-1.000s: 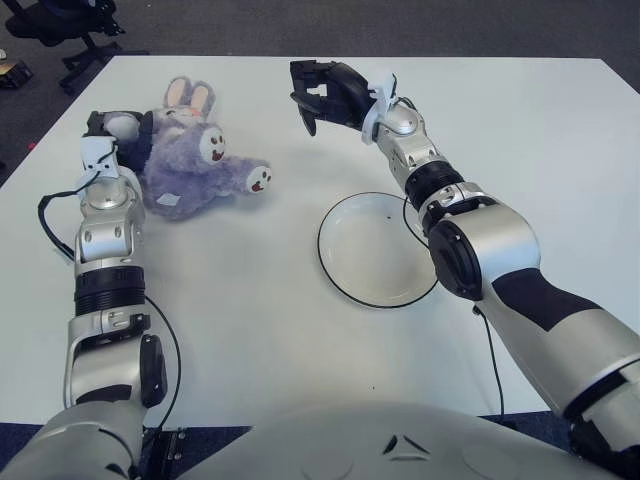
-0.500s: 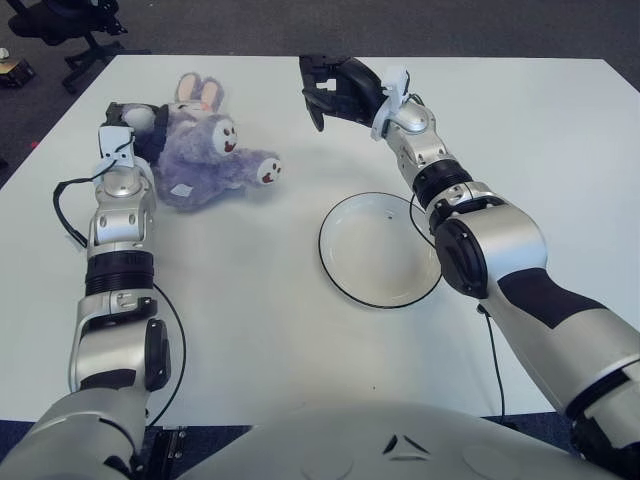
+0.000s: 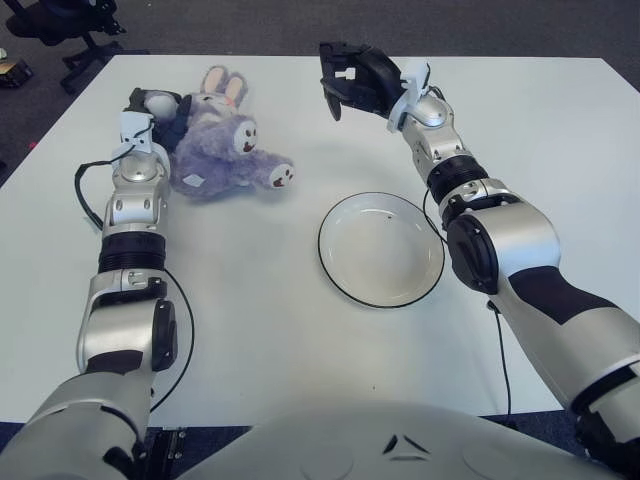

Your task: Put the doll into the plate.

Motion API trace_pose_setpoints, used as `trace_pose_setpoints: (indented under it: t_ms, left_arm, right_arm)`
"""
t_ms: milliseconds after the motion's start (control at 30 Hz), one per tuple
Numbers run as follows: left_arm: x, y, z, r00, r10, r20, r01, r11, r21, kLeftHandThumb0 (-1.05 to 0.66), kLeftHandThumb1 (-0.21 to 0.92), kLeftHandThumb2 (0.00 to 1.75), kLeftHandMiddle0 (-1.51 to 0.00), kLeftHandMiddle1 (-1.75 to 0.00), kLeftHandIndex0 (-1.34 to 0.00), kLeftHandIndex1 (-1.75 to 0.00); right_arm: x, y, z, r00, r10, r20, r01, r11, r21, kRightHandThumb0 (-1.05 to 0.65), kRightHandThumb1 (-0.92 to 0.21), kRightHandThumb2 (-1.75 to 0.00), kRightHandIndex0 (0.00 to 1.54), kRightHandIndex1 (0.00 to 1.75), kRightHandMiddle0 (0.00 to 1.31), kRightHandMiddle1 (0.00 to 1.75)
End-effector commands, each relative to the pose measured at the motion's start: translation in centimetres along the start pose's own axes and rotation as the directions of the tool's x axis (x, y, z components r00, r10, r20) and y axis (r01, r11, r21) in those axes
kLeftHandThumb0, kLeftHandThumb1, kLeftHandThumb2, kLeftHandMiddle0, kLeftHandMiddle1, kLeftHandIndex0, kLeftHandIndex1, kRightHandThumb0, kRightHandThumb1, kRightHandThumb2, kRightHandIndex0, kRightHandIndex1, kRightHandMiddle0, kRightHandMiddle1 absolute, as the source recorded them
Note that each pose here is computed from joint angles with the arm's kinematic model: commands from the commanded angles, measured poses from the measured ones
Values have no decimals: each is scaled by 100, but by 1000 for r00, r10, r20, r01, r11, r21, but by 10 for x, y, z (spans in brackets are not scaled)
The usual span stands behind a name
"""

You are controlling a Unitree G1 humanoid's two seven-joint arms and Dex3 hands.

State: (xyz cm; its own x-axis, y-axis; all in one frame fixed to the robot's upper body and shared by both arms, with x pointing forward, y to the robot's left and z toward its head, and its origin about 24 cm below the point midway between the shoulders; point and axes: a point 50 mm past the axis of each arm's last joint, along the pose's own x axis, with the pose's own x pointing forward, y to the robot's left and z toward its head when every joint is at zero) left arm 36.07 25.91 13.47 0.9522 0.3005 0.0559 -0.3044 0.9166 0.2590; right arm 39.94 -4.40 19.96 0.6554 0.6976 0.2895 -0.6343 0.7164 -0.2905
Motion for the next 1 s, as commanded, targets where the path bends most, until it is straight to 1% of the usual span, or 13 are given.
trace_pose_setpoints:
  t_ms: [0, 33, 167, 300, 433, 600, 767, 867, 967]
  left_arm:
    - [2, -7, 7, 999, -41, 35, 41, 999, 1, -1, 92, 27, -56, -140, -32, -140]
    - [2, -7, 7, 998, -44, 37, 44, 999, 1, -1, 92, 27, -56, -140, -32, -139]
    - [3, -18, 14, 996, -73, 54, 73, 997, 9, -1, 92, 27, -55, -141, -33, -138]
    - [3, -20, 16, 995, -79, 56, 79, 997, 10, -1, 92, 27, -55, -142, -34, -137]
    - [5, -33, 22, 989, -129, 70, 129, 992, 14, -1, 92, 27, -55, -142, -34, -136]
    - [5, -39, 25, 984, -157, 80, 156, 988, 9, -1, 92, 27, -55, -143, -35, -136]
    - [4, -51, 29, 973, -208, 99, 210, 978, -6, -1, 92, 27, -55, -143, -34, -136]
    - [4, -52, 29, 972, -214, 102, 216, 976, -9, -1, 92, 27, -55, -143, -34, -136]
    - [4, -58, 31, 965, -238, 108, 242, 970, -24, -1, 92, 27, -55, -143, -34, -136]
  right_arm:
    - [-3, -6, 0, 999, -41, 9, 40, 999, 30, -39, -92, -29, 90, 175, 68, 175]
    - [-3, -7, 0, 999, -43, 10, 42, 999, 32, -39, -92, -29, 90, 175, 68, 175]
    - [-6, -13, 0, 997, -71, 7, 70, 996, 57, -38, -92, -29, 90, 175, 67, 175]
    - [-7, -15, 0, 997, -75, 6, 74, 995, 61, -37, -92, -29, 90, 175, 67, 175]
    - [-11, -23, 0, 995, -97, -3, 97, 993, 72, -37, -92, -29, 90, 175, 67, 175]
    - [-13, -27, 0, 994, -106, -9, 106, 992, 72, -36, -92, -29, 90, 175, 67, 175]
    - [-15, -32, 0, 990, -138, -16, 139, 987, 86, -36, -92, -29, 90, 175, 67, 175]
    - [-16, -33, 0, 990, -141, -16, 141, 986, 89, -36, -92, -29, 90, 175, 67, 175]
    - [-18, -36, 0, 989, -150, -15, 151, 983, 100, -36, -92, -28, 90, 175, 67, 175]
